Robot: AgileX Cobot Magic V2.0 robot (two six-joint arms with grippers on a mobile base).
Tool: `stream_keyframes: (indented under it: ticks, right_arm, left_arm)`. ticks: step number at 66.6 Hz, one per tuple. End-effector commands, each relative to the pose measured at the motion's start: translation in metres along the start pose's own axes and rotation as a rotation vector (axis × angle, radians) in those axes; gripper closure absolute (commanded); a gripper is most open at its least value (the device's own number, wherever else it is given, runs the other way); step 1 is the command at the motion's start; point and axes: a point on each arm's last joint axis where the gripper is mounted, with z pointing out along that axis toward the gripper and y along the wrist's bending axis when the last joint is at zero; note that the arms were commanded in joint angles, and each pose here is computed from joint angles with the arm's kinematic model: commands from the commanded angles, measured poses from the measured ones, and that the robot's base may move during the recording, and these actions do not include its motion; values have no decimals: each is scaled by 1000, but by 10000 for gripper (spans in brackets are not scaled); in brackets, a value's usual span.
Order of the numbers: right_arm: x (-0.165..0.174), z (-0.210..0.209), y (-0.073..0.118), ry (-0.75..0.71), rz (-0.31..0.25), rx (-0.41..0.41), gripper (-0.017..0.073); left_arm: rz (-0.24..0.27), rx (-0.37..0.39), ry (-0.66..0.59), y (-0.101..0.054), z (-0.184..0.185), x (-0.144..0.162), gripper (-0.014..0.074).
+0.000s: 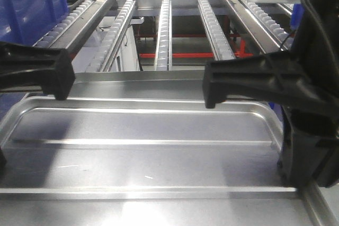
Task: Grab silver tray and place in blue box
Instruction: 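Hold the lifted tray level with both grippers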
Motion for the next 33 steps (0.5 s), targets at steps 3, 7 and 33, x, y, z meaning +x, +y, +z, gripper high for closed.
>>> stream_keyframes:
  ticks: [3,7,33]
  right_arm:
    - [-7,-13,4,-62,0,-72,506]
    - [-7,-13,4,-62,0,-72,506]
    - [-7,-13,4,-62,0,-72,506]
  left_arm:
    - [-10,59,-40,-3,-13,-4,599]
    - [-10,59,-40,-3,-13,-4,599]
    - [-10,59,-40,-3,-13,-4,600]
